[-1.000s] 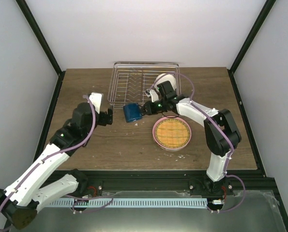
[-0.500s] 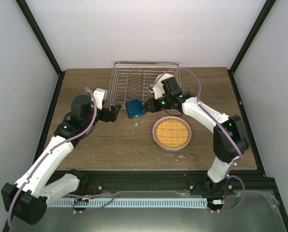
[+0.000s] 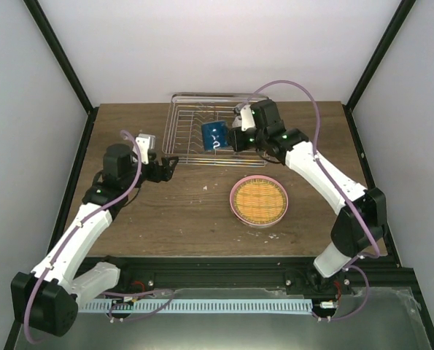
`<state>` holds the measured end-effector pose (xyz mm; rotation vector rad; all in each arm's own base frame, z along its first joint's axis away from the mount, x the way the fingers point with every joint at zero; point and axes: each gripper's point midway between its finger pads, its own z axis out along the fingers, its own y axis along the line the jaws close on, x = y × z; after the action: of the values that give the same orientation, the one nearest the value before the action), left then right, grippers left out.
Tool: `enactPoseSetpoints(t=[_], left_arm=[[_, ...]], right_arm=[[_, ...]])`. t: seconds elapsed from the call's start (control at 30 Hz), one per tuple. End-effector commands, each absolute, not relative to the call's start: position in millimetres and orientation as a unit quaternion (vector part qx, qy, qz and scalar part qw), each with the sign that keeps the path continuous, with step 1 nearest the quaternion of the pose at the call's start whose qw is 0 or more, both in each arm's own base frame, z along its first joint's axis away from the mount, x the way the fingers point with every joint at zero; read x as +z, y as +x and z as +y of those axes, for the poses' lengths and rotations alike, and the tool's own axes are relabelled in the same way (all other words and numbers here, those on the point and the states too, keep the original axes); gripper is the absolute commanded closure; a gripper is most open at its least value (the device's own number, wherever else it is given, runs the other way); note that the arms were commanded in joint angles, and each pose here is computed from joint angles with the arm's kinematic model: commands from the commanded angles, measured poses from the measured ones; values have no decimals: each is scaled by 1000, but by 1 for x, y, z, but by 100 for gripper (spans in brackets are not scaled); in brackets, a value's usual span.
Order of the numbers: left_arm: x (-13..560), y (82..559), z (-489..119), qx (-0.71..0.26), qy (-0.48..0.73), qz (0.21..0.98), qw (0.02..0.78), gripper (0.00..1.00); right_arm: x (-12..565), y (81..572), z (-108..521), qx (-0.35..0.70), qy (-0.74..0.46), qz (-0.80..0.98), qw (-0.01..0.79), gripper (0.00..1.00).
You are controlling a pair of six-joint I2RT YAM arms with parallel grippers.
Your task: Load the mixed dishes into the dish rack
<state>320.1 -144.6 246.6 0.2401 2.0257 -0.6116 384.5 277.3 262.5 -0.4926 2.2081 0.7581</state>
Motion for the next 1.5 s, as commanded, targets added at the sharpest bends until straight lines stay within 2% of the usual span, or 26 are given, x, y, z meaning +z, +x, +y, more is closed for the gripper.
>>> enactPoseSetpoints(t=[0.0,0.3,0.8,1.1,1.27,1.47], left_arm=[[250,322,-144,-262,92,824,493,7],[247,320,-139,-257,78,824,498,8],[235,319,-131,-243,60,831,496,8],[223,324,-130,-236,53,838,490,8],[215,328,-132,-238,52,841,483,8],[212,329,-133,-240,50,843,479,9]], right_arm=[[285,432,245,187,-132,862,452,97],[267,473,219,94,-70,859,498,98],[215,509,252,123,-122,834,524,99],[199,532,254,92,-128,824,544,99],[192,536,245,63,-133,827,543,99],[172,532,234,63,-148,854,495,97]])
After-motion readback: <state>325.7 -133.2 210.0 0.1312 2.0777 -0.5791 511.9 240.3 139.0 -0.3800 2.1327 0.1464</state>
